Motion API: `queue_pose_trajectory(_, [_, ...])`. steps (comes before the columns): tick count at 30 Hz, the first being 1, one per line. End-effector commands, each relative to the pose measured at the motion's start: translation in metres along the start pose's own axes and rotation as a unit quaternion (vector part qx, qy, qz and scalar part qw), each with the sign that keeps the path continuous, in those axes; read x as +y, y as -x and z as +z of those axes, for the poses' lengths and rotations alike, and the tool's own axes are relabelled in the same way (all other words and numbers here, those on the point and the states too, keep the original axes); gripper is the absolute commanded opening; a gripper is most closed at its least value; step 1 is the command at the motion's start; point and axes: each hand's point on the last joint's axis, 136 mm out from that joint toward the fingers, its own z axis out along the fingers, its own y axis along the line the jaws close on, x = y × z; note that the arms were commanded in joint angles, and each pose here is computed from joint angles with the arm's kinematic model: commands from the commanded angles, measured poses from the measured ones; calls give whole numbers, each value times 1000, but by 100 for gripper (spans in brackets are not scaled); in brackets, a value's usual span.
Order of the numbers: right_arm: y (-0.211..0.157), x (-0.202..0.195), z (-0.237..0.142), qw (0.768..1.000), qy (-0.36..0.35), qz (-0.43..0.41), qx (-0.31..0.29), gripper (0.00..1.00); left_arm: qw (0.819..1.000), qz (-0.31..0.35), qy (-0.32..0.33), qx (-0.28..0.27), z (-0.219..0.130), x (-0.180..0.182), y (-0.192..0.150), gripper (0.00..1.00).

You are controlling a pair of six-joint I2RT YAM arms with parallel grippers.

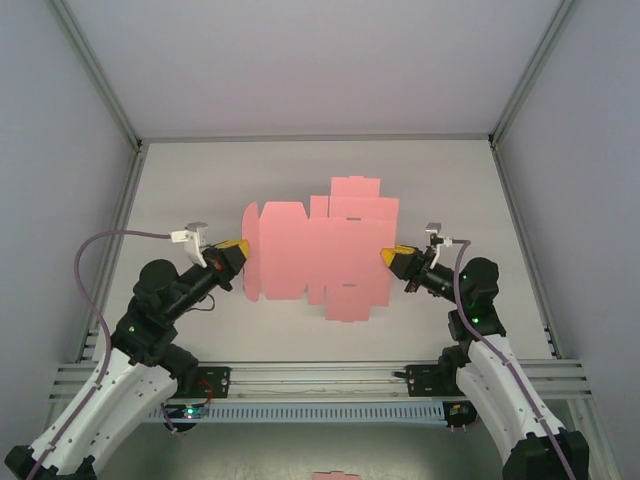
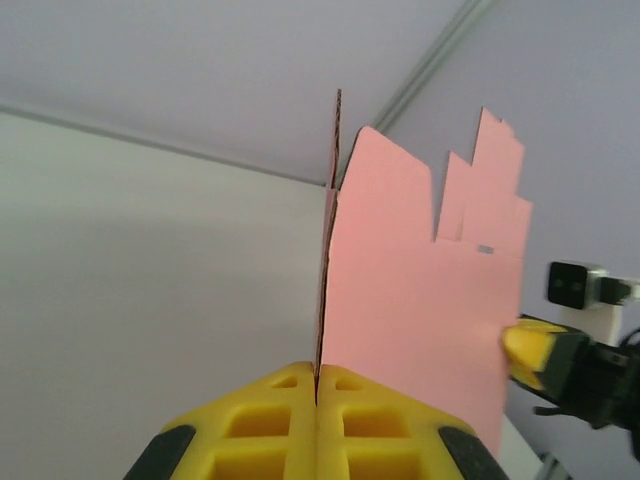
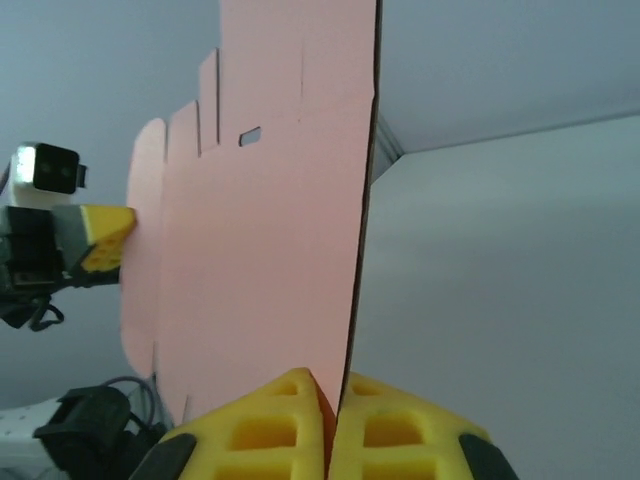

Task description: Assemble paper box

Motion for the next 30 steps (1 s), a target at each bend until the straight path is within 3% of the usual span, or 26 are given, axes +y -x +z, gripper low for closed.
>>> queue_pose_trajectory(1, [3, -2, 3, 1000, -14, -7, 11, 0, 998, -14, 63, 1, -2, 25, -8, 27])
queue_pose_trajectory(3, [12, 1, 5, 1000, -22, -6, 12, 0, 991, -31, 128, 7, -6, 49, -15, 83])
queue_pose_trajectory(4, [11, 2, 6, 999, -27, -6, 21, 0, 987, -33, 158, 10, -9, 60, -18, 98])
queue_pose_trajectory(9, [-1, 16, 12, 996, -48, -18, 74, 0, 961, -24, 275, 5, -31, 93, -12, 100])
queue_pose_trajectory(15, [19, 67, 9, 996, -25, -37, 83, 0, 965, 13, 261, -25, -26, 77, 21, 100])
queue_pose_trajectory(20, [16, 88, 1, 991, -11, -8, 131, 0, 954, 32, 296, -44, -35, 73, 49, 100])
queue_pose_trajectory(26, [13, 75, 4, 983, -59, -7, 174, 0, 949, 39, 313, -27, -27, 76, 52, 100])
queue_pose_trajectory(30, [2, 15, 5, 954, -199, -26, 224, 0, 950, 38, 311, -13, -21, 78, 46, 100])
